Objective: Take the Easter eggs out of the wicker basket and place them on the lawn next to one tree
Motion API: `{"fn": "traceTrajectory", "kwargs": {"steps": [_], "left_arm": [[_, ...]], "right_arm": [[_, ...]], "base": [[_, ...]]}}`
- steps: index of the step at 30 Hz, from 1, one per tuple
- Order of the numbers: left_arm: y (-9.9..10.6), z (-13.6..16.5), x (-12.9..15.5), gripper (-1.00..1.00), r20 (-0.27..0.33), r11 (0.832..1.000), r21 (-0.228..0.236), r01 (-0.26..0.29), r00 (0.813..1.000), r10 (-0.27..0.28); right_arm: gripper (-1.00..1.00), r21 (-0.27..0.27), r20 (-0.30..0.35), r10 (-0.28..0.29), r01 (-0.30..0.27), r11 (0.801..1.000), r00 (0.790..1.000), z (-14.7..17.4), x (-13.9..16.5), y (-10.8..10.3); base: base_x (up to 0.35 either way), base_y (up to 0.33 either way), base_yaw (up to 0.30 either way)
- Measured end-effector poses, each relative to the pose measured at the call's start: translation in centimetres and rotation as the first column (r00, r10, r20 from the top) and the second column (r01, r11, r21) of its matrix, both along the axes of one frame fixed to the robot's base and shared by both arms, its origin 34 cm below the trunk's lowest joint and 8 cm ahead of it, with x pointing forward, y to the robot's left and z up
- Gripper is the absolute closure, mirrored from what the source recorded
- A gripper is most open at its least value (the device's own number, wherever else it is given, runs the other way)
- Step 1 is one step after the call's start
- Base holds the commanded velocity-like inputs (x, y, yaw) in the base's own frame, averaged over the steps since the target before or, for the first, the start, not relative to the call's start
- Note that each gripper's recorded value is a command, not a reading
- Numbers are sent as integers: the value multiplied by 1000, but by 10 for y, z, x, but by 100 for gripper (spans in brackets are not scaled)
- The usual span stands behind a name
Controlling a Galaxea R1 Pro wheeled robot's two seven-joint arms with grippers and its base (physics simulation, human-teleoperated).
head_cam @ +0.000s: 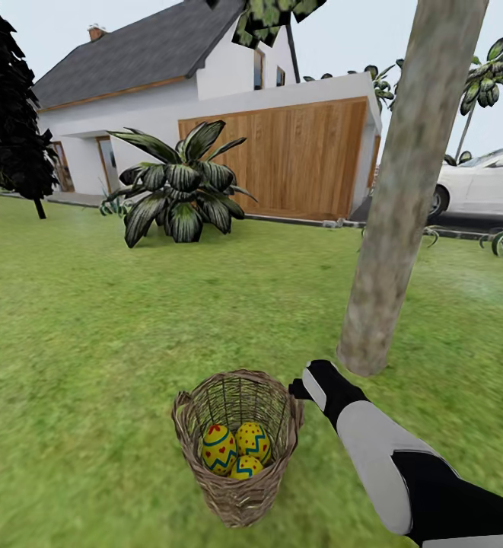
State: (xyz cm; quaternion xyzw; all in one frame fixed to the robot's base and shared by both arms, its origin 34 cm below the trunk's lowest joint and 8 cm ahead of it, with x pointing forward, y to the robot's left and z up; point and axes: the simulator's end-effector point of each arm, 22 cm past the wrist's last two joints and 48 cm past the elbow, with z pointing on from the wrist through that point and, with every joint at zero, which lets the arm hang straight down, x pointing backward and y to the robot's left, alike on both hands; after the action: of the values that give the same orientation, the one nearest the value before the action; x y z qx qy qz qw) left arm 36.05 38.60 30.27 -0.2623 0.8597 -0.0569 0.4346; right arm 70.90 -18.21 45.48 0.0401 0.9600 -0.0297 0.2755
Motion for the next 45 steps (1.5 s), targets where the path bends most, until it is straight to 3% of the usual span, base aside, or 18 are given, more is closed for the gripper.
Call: {"fn": "traceTrajectory", "kwargs": {"steps": [22,30,40,45], "left_arm": [[0,46,14,-100,11,1000,0,1,1000,-1],[0,64,18,-100,11,1000,1,2,1000,-2],[1,85,22,-100,4,1000,4,-2,1000,2],[5,93,22,-100,-9,1000,15,-17,1000,17]], "right_arm": [[-100,-4,24,-10,10,1000,1000,55,16,-6],[-100,1,84,-33,33,999,996,93,30,-15],[-100,4,31,-39,39,999,999,107,21,-22],[-100,1,-49,-24,24,1000,998,109,9,-21]], "base": [[0,0,0],[0,0,0],[0,0,0],[0,0,0]]}}
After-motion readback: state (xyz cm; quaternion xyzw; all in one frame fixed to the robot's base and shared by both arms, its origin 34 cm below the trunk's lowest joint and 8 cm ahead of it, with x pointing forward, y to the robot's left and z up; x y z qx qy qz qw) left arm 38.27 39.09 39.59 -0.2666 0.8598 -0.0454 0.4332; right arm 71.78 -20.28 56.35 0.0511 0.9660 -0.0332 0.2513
